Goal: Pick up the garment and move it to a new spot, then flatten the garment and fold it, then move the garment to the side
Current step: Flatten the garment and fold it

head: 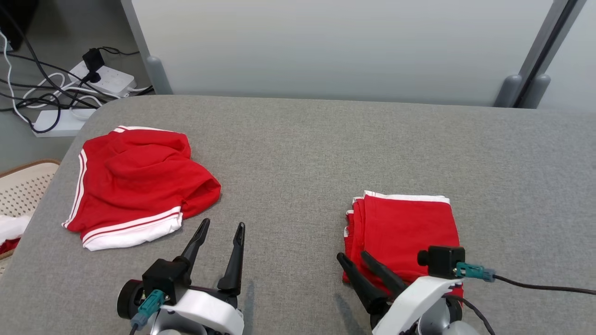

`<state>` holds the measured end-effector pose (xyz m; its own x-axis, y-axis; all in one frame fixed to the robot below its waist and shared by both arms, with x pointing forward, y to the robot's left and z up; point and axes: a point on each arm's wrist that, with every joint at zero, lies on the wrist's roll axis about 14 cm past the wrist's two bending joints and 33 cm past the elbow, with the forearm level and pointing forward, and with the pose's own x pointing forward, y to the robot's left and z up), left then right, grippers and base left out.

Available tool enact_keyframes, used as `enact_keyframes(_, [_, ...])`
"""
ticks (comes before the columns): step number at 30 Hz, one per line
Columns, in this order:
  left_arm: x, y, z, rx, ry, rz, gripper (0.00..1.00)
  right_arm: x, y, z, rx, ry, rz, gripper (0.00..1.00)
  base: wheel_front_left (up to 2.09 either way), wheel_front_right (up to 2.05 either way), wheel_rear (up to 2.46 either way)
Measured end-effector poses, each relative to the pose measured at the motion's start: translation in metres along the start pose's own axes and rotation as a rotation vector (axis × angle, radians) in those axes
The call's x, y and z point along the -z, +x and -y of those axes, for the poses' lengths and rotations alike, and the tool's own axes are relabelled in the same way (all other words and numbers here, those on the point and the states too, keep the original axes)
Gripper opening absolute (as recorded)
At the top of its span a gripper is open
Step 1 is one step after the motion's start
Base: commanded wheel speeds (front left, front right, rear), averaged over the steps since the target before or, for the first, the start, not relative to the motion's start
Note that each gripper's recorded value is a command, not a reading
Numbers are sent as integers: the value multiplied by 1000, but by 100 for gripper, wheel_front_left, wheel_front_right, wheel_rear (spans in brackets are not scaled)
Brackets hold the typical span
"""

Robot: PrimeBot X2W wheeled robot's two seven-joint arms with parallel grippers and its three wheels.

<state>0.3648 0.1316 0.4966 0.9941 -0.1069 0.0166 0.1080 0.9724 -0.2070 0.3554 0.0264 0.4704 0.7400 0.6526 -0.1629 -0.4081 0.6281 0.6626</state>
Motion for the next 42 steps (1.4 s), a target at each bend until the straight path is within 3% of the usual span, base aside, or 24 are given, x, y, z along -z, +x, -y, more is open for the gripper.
enact_keyframes(9, [-15,7,13,41,2,48,100,-47,-18,10,46,-176,182,100,0,0,0])
enact_keyframes(25, [-24,8,14,20,-35,87,100,-122,-70,59,257,-529,450,100,0,0,0])
enact_keyframes(31, [-19,-2,3,-16,-33,73,100,-130,-95,69,323,-550,505,100,0,0,0])
enact_keyframes(42, [-16,-21,-9,-52,-25,67,100,-103,-114,73,355,-503,483,100,0,0,0])
